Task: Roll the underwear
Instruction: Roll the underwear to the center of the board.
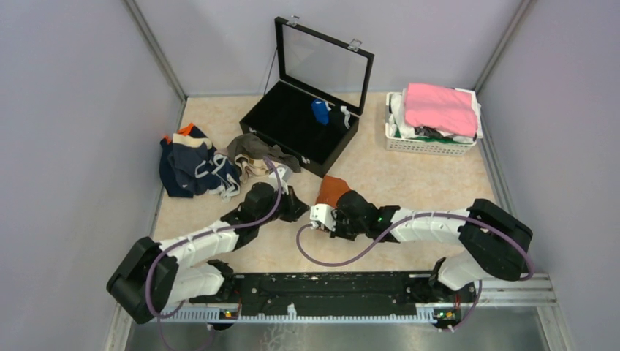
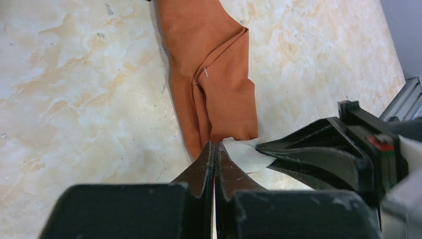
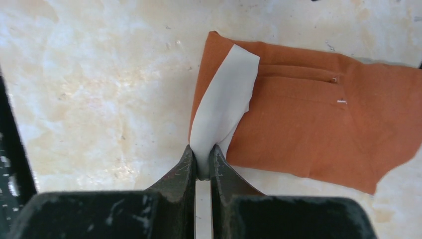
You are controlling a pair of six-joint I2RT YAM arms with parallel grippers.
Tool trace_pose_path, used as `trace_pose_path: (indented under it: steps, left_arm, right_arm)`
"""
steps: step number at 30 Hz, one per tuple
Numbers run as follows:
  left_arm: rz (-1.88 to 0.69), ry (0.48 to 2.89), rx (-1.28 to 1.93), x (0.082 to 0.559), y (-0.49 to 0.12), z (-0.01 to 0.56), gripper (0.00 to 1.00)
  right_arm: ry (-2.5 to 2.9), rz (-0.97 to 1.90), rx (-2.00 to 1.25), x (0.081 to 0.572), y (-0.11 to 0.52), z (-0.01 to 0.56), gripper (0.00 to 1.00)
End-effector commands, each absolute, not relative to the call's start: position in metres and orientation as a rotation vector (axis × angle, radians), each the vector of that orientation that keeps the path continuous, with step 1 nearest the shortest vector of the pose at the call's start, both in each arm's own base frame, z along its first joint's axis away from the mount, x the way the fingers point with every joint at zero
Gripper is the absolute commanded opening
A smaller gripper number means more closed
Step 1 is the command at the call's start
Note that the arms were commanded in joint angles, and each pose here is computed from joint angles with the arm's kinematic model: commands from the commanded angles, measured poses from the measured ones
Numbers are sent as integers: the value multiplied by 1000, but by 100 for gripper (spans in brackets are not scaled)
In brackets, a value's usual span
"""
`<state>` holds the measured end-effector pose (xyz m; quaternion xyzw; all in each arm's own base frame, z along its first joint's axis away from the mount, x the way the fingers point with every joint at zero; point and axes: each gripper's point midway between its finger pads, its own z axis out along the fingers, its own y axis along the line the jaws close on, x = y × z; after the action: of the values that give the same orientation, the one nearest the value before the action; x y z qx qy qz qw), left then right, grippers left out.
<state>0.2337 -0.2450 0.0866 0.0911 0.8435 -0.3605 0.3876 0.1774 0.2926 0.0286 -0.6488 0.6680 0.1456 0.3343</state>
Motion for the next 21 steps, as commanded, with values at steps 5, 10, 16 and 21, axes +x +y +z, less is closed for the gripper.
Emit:
trace_pose_path:
  steps: [5,10,16,21]
  left_arm:
    - [-935,2088,259,220,-235,93,0]
    - [-991,2083,292,211,-240,91,0]
    - [-1022,2067,326,208,-244,94,0]
    - [-1033,2039,350,209,-247,101,0]
  right_arm:
    - [1816,853,-1560,156,320,53,0]
    - [1971,1034,-1484,157,317,47,0]
    - [2063,1249,-1386,163,316,45,0]
    - [2143,1321,-1276,174,309,41,0]
